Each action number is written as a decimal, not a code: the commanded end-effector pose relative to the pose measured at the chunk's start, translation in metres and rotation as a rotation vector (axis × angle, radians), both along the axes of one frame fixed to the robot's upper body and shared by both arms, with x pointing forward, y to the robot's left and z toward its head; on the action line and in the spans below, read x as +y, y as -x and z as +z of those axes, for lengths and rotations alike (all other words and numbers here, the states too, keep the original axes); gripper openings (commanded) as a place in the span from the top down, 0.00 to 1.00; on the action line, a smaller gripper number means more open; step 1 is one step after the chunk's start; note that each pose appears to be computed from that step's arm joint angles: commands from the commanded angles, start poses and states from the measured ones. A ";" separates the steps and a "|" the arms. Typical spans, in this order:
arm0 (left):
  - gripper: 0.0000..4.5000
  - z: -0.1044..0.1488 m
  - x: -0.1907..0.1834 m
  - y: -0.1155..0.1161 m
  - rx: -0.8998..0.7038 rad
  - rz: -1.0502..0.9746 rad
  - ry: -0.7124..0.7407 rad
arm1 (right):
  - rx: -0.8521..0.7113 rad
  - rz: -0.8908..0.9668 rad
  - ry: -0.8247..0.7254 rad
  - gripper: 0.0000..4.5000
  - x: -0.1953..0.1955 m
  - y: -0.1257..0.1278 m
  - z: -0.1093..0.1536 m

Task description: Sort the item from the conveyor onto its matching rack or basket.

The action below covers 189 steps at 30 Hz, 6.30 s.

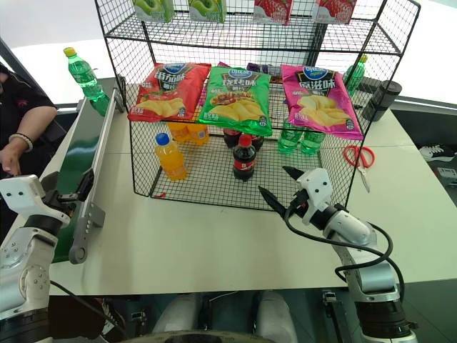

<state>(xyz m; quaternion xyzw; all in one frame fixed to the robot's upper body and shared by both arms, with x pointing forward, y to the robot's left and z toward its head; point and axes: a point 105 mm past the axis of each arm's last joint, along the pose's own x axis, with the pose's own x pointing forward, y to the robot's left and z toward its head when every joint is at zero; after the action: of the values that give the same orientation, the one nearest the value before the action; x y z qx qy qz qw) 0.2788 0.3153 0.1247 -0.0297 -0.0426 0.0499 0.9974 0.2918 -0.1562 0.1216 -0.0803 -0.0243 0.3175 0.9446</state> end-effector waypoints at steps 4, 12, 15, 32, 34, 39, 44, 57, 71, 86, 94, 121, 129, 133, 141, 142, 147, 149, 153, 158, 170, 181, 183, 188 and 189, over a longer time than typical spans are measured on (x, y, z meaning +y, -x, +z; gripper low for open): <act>0.00 0.005 -0.001 -0.002 -0.032 0.007 -0.019 | -0.078 -0.009 -0.010 0.01 0.013 0.005 0.018; 0.00 0.005 -0.003 -0.006 -0.035 0.006 -0.021 | -0.021 0.118 -0.041 0.01 0.034 0.023 0.008; 0.00 0.006 -0.004 -0.006 -0.038 -0.001 -0.027 | 0.005 0.162 -0.062 0.01 0.040 0.031 0.005; 0.00 0.003 0.017 -0.005 -0.061 0.150 -0.032 | 0.049 0.332 -0.041 0.01 0.068 0.050 -0.005; 0.00 0.000 0.019 -0.005 -0.056 0.161 -0.033 | 0.048 0.348 -0.041 0.01 0.070 0.050 -0.006; 0.00 -0.002 0.021 -0.005 -0.058 0.180 -0.028 | 0.055 0.388 -0.041 0.01 0.075 0.052 -0.009; 0.00 -0.006 0.022 -0.005 -0.052 0.188 -0.025 | 0.069 0.397 -0.058 0.01 0.077 0.054 -0.011; 0.00 -0.012 0.021 -0.007 -0.050 0.219 -0.008 | 0.081 0.397 -0.067 0.01 0.077 0.053 -0.019; 0.00 -0.012 0.030 -0.005 -0.056 0.267 -0.016 | 0.083 0.411 -0.077 0.01 0.077 0.052 -0.021; 0.00 -0.011 0.031 -0.006 -0.059 0.277 -0.021 | 0.069 0.408 -0.083 0.01 0.080 0.053 -0.014; 0.00 -0.008 0.036 -0.002 -0.068 0.314 -0.044 | 0.071 0.410 -0.088 0.01 0.081 0.053 -0.010; 0.36 0.019 0.029 0.001 -0.154 0.287 -0.118 | 0.078 0.411 -0.086 0.00 0.081 0.055 -0.007; 0.36 0.066 -0.049 -0.005 -0.222 -0.221 -0.156 | 0.033 0.369 -0.074 0.00 0.066 0.043 0.007; 0.36 0.067 -0.094 -0.001 -0.174 -0.502 -0.157 | 0.040 0.384 -0.108 0.00 0.062 0.041 0.019; 0.36 0.045 -0.186 0.008 -0.081 -0.994 -0.174 | 0.047 0.427 -0.158 0.00 0.069 0.048 0.041; 0.36 0.040 -0.196 0.008 -0.074 -1.047 -0.183 | 0.046 0.431 -0.162 0.00 0.071 0.048 0.043; 0.36 0.032 -0.235 0.004 -0.106 -1.223 -0.193 | 0.043 0.418 -0.170 0.00 0.078 0.046 0.045; 0.36 0.030 -0.252 0.006 -0.133 -1.297 -0.218 | 0.034 0.398 -0.183 0.00 0.078 0.044 0.046; 0.36 0.029 -0.269 0.005 -0.168 -1.370 -0.237 | 0.033 0.378 -0.190 0.00 0.078 0.046 0.046; 0.36 0.028 -0.276 0.004 -0.191 -1.420 -0.279 | 0.045 0.363 -0.182 0.00 0.077 0.048 0.042; 0.36 0.029 -0.286 0.005 -0.226 -1.453 -0.312 | 0.066 0.377 -0.202 0.12 0.081 0.050 0.041; 0.01 0.026 -0.285 0.002 -0.191 -1.444 -0.285 | 0.055 0.366 -0.194 0.33 0.080 0.047 0.044; 0.01 0.020 -0.282 -0.001 -0.160 -1.429 -0.290 | 0.038 0.344 -0.193 0.33 0.078 0.045 0.045; 0.01 0.005 -0.261 -0.013 -0.079 -1.312 -0.263 | -0.023 0.211 -0.179 0.33 0.060 0.034 0.048; 0.01 0.003 -0.257 -0.014 -0.067 -1.293 -0.254 | -0.036 0.173 -0.174 0.33 0.054 0.030 0.047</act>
<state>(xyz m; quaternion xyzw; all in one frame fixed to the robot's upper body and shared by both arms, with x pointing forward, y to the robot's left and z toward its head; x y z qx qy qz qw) 0.2896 0.0507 0.1236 0.0679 -0.0472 -0.5829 0.8083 0.2584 -0.0921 0.1497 0.0140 -0.0246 0.4213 0.9065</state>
